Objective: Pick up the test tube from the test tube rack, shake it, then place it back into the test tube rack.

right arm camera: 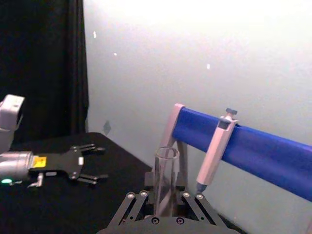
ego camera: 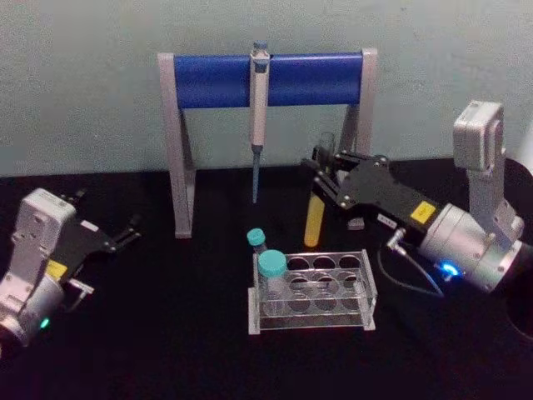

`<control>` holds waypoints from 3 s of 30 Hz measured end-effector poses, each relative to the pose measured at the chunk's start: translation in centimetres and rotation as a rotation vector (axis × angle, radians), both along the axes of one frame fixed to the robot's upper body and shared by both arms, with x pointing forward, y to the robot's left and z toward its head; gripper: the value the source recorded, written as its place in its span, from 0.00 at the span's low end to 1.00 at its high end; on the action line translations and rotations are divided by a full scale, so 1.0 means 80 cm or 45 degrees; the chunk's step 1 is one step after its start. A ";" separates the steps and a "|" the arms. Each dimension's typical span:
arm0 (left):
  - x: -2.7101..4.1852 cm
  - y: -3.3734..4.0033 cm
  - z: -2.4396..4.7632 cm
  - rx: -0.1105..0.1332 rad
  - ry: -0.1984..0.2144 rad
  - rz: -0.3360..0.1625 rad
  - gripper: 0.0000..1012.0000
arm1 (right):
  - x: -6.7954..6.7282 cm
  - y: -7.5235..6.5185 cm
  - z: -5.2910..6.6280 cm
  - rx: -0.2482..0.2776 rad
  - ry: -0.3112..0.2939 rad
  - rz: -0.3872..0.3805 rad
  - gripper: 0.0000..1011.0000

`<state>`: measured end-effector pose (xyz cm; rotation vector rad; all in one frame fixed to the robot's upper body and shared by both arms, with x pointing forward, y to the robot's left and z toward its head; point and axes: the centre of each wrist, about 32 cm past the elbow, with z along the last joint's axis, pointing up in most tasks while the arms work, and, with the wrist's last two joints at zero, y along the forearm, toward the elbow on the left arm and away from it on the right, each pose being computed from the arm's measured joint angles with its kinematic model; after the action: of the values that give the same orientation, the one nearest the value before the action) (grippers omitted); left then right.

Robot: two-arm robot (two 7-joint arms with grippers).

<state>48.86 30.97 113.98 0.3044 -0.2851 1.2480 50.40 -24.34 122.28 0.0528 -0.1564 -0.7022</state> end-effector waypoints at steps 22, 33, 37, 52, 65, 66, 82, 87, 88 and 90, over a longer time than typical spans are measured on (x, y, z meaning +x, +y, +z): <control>0.0000 0.0000 0.0000 0.000 0.000 0.000 0.99 | 0.012 -0.012 0.001 -0.007 0.016 -0.095 0.23; 0.0000 0.0000 0.0000 0.000 0.000 0.000 0.99 | -0.023 -0.027 0.003 -0.034 0.057 -0.101 0.23; 0.0000 0.0000 0.0000 0.000 0.000 0.000 0.99 | -0.028 -0.022 0.002 -0.012 0.084 -0.046 0.23; 0.0000 0.0000 0.0000 0.000 0.000 0.000 0.99 | 0.011 0.007 -0.004 0.064 0.010 -0.027 0.23; 0.0000 0.0000 0.0000 0.000 0.000 0.000 0.99 | 0.014 -0.003 -0.003 0.013 -0.026 -0.123 0.23; 0.0000 0.0000 0.0000 0.000 0.000 0.000 0.99 | 0.013 -0.005 -0.002 0.003 -0.027 -0.129 0.23; 0.0000 0.0000 0.0000 0.000 0.000 0.000 0.99 | -0.024 -0.021 0.007 -0.123 0.063 -0.089 0.23; 0.0000 0.0000 0.0000 0.000 0.000 0.000 0.99 | -0.022 -0.010 0.002 -0.010 0.109 -0.012 0.23; 0.0000 0.0000 0.0000 0.000 0.000 0.000 0.99 | -0.020 -0.008 0.001 0.008 0.108 -0.003 0.23; 0.0000 0.0000 0.0000 0.000 0.000 0.000 0.99 | -0.014 -0.003 -0.001 0.049 0.098 0.012 0.23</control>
<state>48.86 30.97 113.98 0.3045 -0.2850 1.2480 49.28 -24.55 122.19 0.0637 -0.0690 -0.6965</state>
